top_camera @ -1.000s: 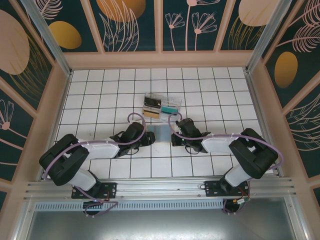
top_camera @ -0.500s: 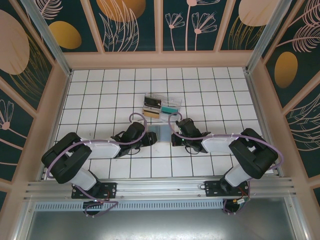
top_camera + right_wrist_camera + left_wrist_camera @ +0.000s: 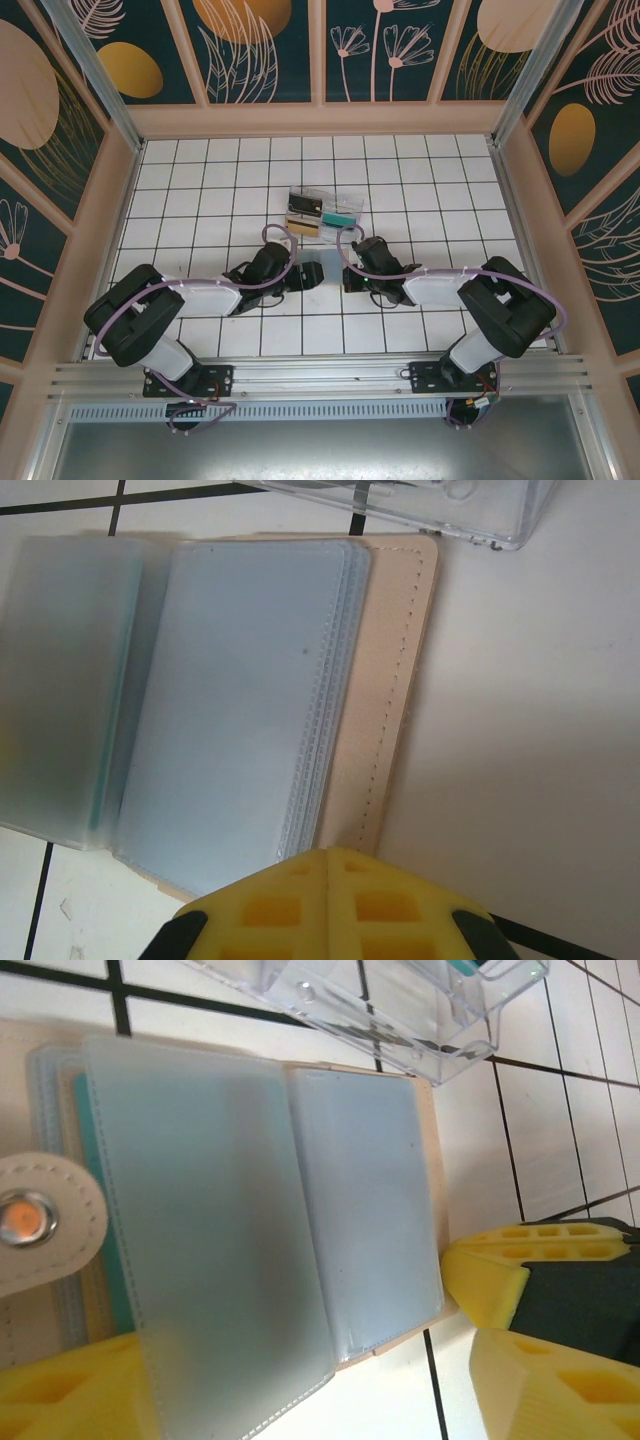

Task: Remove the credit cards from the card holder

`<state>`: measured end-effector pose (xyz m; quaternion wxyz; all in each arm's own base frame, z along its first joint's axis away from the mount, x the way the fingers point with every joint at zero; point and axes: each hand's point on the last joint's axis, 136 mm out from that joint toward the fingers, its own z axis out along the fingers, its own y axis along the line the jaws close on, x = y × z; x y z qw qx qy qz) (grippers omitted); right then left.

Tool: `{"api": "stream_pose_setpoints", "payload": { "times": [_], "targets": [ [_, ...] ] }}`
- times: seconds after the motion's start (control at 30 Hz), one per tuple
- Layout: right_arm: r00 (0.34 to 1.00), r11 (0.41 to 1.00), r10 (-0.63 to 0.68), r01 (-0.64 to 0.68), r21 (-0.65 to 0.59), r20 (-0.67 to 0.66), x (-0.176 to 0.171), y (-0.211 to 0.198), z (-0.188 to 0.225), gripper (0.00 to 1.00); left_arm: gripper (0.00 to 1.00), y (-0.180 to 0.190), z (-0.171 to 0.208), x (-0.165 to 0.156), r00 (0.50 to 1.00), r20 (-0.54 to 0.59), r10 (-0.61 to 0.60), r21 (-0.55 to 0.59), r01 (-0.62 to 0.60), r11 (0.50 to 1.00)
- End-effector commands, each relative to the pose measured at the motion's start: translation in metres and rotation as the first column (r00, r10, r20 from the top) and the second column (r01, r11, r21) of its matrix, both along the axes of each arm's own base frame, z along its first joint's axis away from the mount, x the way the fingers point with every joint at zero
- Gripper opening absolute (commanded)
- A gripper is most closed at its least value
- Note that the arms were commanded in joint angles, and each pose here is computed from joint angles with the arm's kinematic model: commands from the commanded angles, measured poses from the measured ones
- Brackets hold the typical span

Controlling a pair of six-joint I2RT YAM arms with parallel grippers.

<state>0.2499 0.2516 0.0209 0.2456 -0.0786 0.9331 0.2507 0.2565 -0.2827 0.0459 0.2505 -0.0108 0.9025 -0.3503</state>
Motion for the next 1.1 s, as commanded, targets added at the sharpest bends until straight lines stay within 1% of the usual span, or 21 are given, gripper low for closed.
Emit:
{"api": "stream_pose_setpoints", "payload": {
  "times": [0.0, 0.2, 0.3, 0.5, 0.67, 0.77, 0.9, 1.07],
  "targets": [
    [1.000, 1.000, -0.005, 0.005, -0.005, -0.017, -0.003, 0.001, -0.005, 0.00, 0.81, -0.006, 0.010, 0.003, 1.000, 0.024, -0.014, -0.018, 0.015, 1.000],
    [1.000, 1.000, -0.014, 0.014, -0.005, -0.010, -0.002, 0.000, -0.003, 0.00, 0.68, -0.020, 0.026, 0.003, 0.998, 0.049, -0.050, -0.080, 0.054, 0.995],
    [0.999, 0.999, -0.038, 0.038, 0.006, 0.012, 0.000, -0.004, 0.003, 0.00, 0.62, -0.031, 0.032, 0.004, 0.996, 0.060, -0.072, -0.090, 0.077, 0.993],
    [0.991, 0.994, -0.107, 0.105, 0.032, 0.077, 0.006, -0.017, 0.024, 0.00, 0.59, -0.055, 0.034, 0.005, 0.992, 0.067, -0.111, -0.086, 0.116, 0.989],
    [0.974, 0.981, -0.191, 0.184, 0.064, 0.121, 0.009, -0.038, 0.039, 0.00, 0.56, -0.069, 0.023, 0.002, 0.990, 0.047, -0.132, -0.079, 0.136, 0.988],
    [0.974, 0.979, -0.191, 0.180, 0.101, 0.120, 0.006, -0.040, 0.047, 0.01, 0.53, -0.060, 0.021, 0.005, 0.994, 0.055, -0.094, -0.049, 0.096, 0.994],
    [0.974, 0.976, -0.191, 0.175, 0.126, 0.123, 0.008, -0.036, 0.055, 0.04, 0.47, -0.036, 0.021, 0.011, 0.996, 0.083, -0.029, 0.040, 0.026, 0.999],
    [0.988, 0.975, -0.129, 0.110, 0.194, 0.089, 0.007, -0.014, 0.063, 0.04, 0.40, 0.001, 0.019, 0.013, 0.994, 0.100, 0.048, 0.089, -0.057, 0.994]
  ]
}}
